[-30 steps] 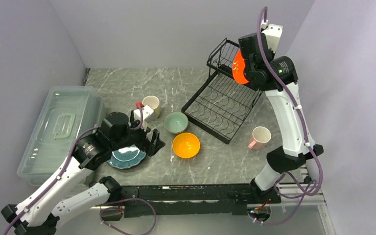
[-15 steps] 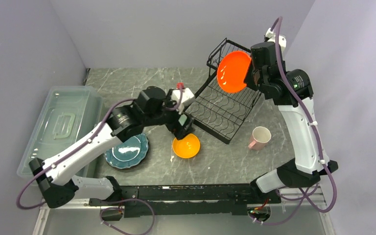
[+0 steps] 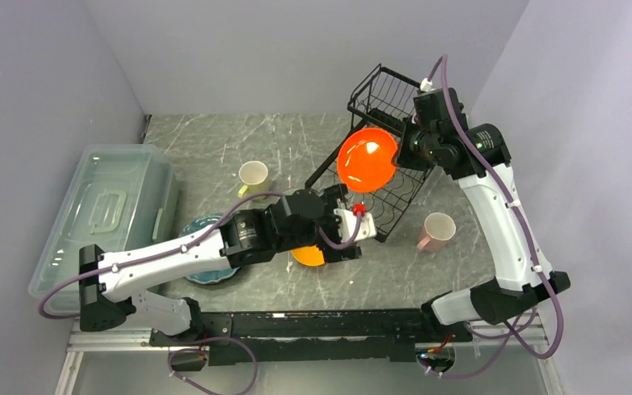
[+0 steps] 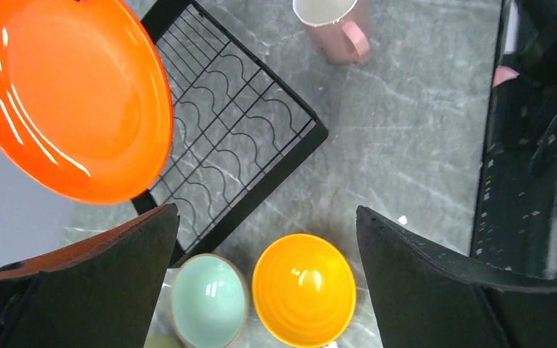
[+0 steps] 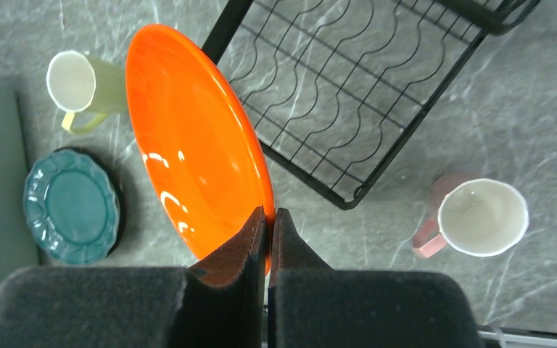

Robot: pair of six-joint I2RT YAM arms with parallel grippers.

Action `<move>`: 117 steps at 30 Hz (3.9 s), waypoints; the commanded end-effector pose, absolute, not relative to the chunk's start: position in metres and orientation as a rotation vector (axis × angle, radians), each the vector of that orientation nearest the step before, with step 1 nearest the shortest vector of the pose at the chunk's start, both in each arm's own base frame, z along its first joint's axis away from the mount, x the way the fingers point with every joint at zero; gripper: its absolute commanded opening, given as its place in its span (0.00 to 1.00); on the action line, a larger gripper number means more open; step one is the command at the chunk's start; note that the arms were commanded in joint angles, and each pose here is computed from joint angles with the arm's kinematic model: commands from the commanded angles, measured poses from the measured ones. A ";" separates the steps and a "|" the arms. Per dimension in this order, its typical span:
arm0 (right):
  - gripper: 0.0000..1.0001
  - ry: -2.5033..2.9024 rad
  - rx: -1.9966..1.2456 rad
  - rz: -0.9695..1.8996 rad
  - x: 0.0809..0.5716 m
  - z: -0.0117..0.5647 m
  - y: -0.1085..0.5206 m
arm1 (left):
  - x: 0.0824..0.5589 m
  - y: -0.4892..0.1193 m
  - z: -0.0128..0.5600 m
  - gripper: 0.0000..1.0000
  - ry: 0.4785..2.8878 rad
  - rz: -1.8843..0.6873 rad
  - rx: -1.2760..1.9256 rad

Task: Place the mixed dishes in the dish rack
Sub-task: Pick up the plate at the center of the board, then insert the plate into the dish rack.

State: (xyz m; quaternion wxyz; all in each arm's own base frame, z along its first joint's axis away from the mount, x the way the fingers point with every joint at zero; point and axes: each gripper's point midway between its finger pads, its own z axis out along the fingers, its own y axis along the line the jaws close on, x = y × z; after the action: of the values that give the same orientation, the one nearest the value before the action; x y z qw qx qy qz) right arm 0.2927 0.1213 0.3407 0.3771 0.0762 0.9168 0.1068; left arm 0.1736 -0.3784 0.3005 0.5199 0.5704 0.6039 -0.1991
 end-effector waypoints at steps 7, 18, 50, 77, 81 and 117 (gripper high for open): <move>0.00 2.393 0.095 0.671 0.270 0.338 0.164 | 0.184 -0.377 0.334 0.98 1.030 -0.146 1.300; 0.00 2.433 0.050 0.874 0.252 0.337 0.187 | 0.201 -0.383 0.333 0.76 0.918 0.183 1.247; 0.00 2.413 0.066 0.874 0.243 0.333 0.181 | 0.202 -0.383 0.340 0.00 0.930 0.242 1.230; 0.73 2.103 0.259 0.443 0.222 0.406 0.089 | 0.228 -0.387 0.351 0.00 1.087 -0.086 1.157; 0.73 2.056 0.296 0.388 0.212 0.410 0.072 | 0.247 -0.389 0.367 0.00 1.126 -0.221 1.114; 0.72 2.162 0.312 0.578 0.131 0.296 0.075 | 0.450 -0.429 0.489 0.00 1.096 -1.239 0.671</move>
State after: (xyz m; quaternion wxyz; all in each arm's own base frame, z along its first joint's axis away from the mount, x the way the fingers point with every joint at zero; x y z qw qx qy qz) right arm 0.1363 0.0683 0.2940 0.4303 0.1208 0.8710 0.2041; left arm 0.4609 -0.4337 0.4351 0.5998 0.2978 0.5564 -0.4919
